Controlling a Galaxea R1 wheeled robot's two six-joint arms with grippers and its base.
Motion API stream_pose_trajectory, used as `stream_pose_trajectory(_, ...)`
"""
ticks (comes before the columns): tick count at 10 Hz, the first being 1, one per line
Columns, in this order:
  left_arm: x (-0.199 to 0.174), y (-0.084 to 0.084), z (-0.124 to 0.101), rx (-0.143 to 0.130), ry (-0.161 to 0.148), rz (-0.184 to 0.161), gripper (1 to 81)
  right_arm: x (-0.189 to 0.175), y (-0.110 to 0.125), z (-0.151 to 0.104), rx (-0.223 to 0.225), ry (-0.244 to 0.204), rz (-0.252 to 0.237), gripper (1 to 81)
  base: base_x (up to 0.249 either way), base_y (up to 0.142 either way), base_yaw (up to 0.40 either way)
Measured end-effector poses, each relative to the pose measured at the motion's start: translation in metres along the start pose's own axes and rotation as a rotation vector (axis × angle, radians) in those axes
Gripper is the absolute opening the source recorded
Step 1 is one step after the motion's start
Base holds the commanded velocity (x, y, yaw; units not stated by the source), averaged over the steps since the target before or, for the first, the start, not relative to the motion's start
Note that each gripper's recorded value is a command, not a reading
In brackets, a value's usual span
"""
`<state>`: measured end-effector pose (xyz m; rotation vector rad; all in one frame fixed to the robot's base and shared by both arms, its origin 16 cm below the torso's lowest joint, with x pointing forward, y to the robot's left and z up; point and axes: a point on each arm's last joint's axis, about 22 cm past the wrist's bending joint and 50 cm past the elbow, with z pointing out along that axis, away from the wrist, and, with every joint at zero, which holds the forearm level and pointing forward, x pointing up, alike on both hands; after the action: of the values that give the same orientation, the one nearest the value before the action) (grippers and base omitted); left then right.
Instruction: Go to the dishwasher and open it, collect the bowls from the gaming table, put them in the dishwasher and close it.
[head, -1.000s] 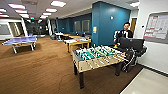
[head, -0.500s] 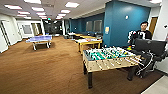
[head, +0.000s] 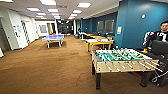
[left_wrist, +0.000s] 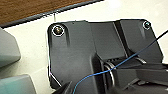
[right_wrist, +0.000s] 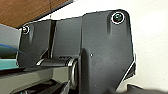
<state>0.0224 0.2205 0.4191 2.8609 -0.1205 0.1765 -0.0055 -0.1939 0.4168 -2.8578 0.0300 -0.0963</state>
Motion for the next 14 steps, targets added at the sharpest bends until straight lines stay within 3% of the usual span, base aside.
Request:
stream_pose_trajectory(4,0.0010,-0.0046,-0.0010,0.007,0.001,0.001,81.1,0.0001,-0.0071,0.0015,0.009,0.001,0.000,81.1,0.000,0.000,0.201)
stream_pose_trajectory(14,0.0011,-0.0052,-0.0013,0.007,0.003,0.000,81.1,-0.0088,-0.0056,0.0011,0.008,-0.012,0.001,81.1,0.000,0.000,-0.022)
